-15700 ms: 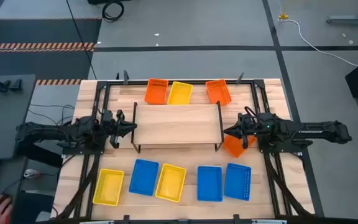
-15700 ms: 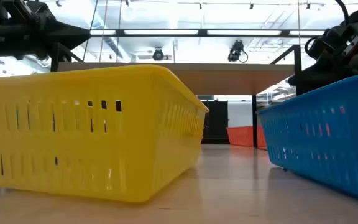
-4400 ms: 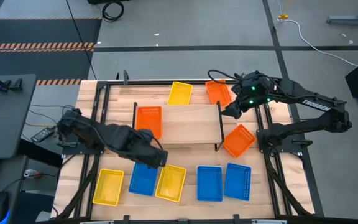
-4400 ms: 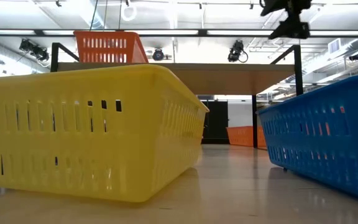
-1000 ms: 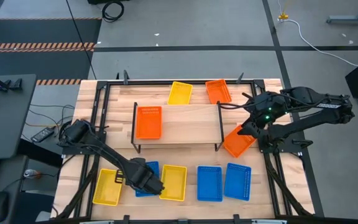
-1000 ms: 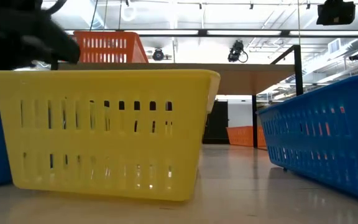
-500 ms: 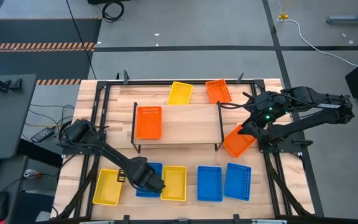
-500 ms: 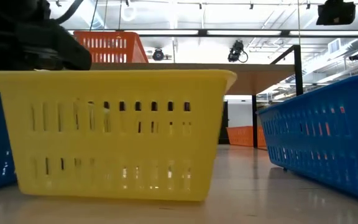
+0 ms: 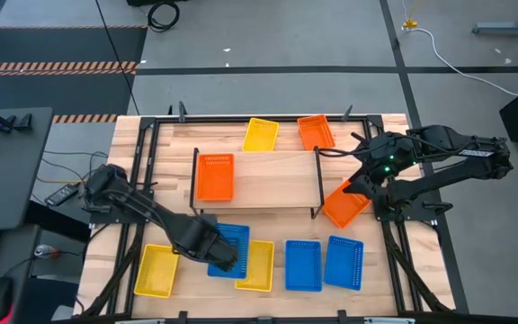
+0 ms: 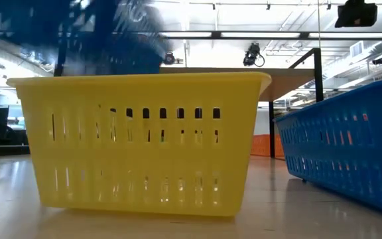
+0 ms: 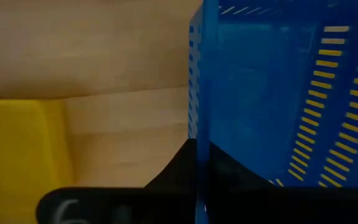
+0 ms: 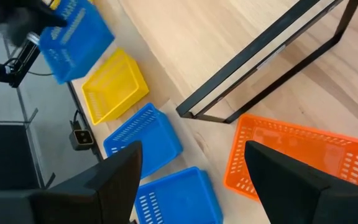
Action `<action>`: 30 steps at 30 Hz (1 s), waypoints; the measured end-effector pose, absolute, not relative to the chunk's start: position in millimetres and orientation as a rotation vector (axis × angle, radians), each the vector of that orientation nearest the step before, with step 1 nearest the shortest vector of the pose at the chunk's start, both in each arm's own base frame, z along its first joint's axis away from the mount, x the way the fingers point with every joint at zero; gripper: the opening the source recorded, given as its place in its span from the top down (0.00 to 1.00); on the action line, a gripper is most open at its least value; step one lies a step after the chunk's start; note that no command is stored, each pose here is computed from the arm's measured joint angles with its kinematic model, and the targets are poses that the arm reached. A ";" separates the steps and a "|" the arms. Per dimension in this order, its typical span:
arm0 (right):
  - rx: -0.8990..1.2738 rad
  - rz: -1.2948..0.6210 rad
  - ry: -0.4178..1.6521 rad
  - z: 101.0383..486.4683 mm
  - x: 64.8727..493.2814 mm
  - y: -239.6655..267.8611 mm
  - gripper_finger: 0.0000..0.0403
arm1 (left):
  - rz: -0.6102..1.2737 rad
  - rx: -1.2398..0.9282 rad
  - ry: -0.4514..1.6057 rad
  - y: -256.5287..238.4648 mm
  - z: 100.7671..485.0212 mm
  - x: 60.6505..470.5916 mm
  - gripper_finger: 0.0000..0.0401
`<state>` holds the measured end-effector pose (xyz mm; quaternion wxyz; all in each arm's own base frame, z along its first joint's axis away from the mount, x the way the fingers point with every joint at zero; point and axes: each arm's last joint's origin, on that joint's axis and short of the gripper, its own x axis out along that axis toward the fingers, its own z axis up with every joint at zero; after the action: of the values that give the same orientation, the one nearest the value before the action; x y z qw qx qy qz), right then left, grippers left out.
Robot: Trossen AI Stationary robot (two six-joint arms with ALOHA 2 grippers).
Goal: Stack baskets on shelf by color
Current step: Put the left blue bin on the shelf
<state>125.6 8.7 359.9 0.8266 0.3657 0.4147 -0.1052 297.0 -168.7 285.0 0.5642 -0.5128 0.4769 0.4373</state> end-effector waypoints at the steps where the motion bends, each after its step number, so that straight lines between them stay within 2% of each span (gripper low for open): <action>1: 0.776 -0.226 0.879 359.9 125.6 8.6 0.29 | 1.009 -1.207 1.094 -167.8 294.0 298.7 0.98; 8: 0.771 -0.215 0.862 361.1 127.1 8.7 0.29 | 0.906 -1.198 0.903 -146.5 341.5 314.7 0.98; 15: 0.773 -0.206 0.845 362.3 128.5 8.8 0.29 | 0.849 -1.170 0.766 -95.3 373.8 336.3 0.98; 21: 0.775 -0.207 0.846 362.3 128.5 8.8 0.29 | 0.850 -1.128 0.723 -43.6 383.8 348.4 0.98; 30: 0.789 -0.209 0.847 362.3 128.4 8.9 0.29 | 0.946 -1.092 0.860 20.6 370.1 349.5 0.97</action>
<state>128.4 8.9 362.3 0.8321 0.3719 0.3994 -0.0987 349.5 20.6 370.1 0.6667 -0.4840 0.3813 0.4193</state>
